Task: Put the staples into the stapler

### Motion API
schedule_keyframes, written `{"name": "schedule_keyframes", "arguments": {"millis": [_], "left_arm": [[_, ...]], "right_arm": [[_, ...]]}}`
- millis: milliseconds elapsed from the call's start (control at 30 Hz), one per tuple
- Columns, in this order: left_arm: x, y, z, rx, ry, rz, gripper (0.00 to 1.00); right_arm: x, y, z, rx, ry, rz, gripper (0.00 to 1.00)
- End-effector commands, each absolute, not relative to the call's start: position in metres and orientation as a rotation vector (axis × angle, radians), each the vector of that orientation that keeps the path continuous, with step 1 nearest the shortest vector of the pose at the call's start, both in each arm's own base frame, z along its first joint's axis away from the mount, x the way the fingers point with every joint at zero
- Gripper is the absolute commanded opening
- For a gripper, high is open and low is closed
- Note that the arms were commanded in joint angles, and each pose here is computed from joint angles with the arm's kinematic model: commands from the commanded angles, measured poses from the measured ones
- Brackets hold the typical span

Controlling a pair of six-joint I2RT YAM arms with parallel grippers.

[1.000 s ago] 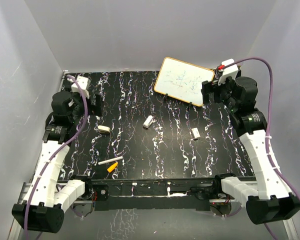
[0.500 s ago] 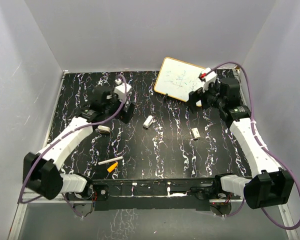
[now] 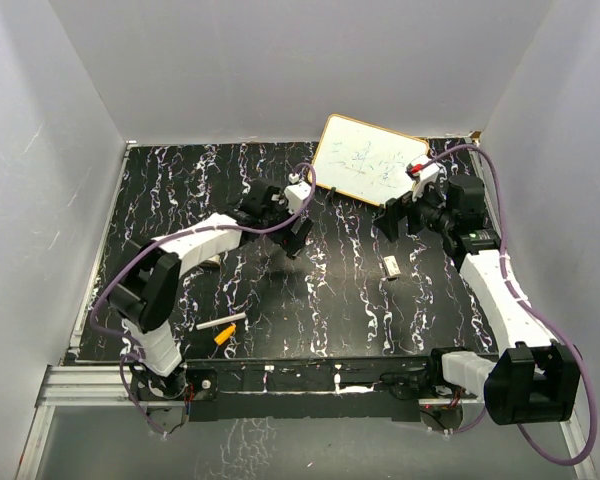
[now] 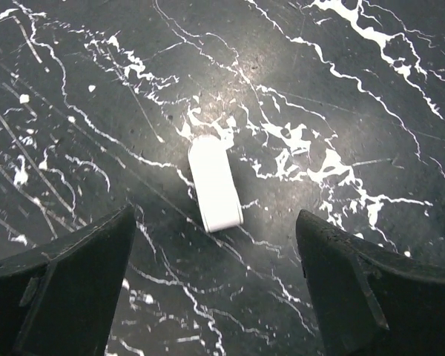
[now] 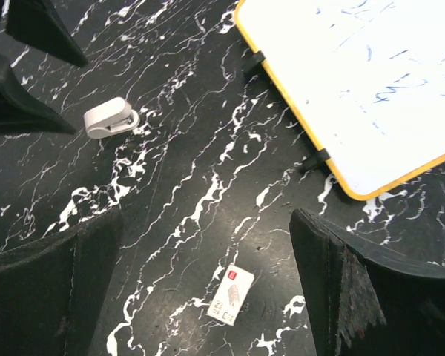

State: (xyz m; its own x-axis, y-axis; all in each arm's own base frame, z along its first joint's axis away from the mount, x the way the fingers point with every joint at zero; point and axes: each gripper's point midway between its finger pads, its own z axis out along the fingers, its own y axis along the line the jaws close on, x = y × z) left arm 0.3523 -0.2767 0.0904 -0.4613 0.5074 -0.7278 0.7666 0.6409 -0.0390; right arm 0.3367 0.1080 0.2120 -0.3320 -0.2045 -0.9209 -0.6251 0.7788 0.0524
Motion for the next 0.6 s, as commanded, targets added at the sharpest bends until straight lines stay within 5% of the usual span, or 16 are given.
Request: {"name": "schedule_keyframes", "arguments": {"millis": [0, 333, 567], "left_arm": [[0.369, -0.301, 0.101, 1.001, 2.092, -0.518, 0.84], [0.373, -0.316, 0.078, 1.067, 2.128, -0.545, 0.58], [0.374, -0.315, 0.066, 1.082, 2.155, -0.53, 0.51]], "right_arm": [[0.345, 0.101, 0.243, -0.607, 1.784, 0.467, 0.98], [0.342, 0.104, 0.233, -0.618, 1.799, 0.511, 0.98], [0.342, 0.106, 0.23, -0.622, 1.802, 0.529, 0.98]]}}
